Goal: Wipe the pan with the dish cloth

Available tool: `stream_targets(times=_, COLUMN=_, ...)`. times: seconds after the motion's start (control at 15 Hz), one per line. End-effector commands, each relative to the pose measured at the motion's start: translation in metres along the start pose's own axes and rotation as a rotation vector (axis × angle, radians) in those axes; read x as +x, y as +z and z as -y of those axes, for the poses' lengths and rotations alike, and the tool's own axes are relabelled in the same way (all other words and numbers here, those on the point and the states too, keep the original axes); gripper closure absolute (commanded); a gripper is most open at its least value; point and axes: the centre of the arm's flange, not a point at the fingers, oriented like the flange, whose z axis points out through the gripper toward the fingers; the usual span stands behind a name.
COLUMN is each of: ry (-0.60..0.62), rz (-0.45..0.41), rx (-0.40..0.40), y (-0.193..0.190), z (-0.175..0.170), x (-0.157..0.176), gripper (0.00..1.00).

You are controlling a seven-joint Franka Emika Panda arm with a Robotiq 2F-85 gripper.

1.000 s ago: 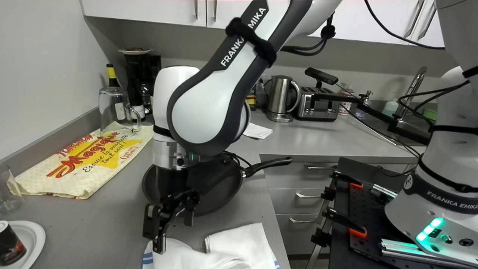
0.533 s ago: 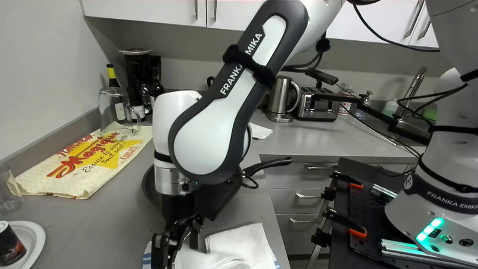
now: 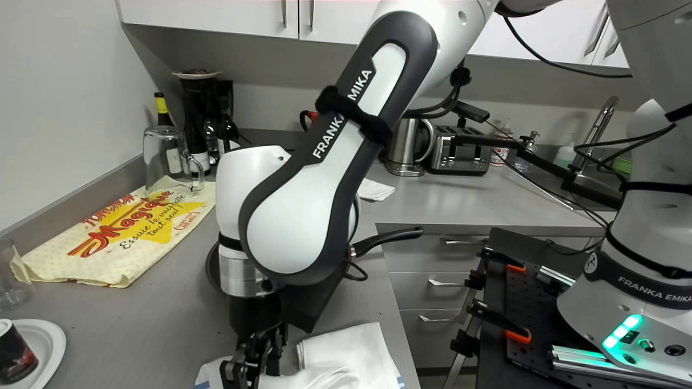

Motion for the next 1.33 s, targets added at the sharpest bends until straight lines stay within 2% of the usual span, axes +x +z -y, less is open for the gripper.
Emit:
stream_targets(times=0.0, ry=-0.023, rz=-0.009, rx=-0.003, y=0.001, z=0.000, x=0.010, gripper=0.64)
stream_targets(times=0.27, ry=-0.024, rz=-0.014, rx=-0.005, y=-0.006, z=0.000, x=0.013, gripper=0.95)
stream_targets(times=0.33, ry=-0.024, rz=-0.016, rx=-0.006, y=-0.010, z=0.001, x=0.013, gripper=0.99)
stream_targets(times=0.6, ry=-0.023, rz=-0.034, rx=-0.007, y=-0.050, z=0.007, x=0.013, gripper=0.96)
stream_targets(times=0.93, ry=-0.034, rz=-0.103, rx=-0.010, y=-0.143, z=0.019, x=0.010, gripper=0.96)
stream_targets(times=1.27, ry=-0.015, rz=-0.179, rx=-0.049, y=-0.206, z=-0.005, x=0.013, gripper=0.96)
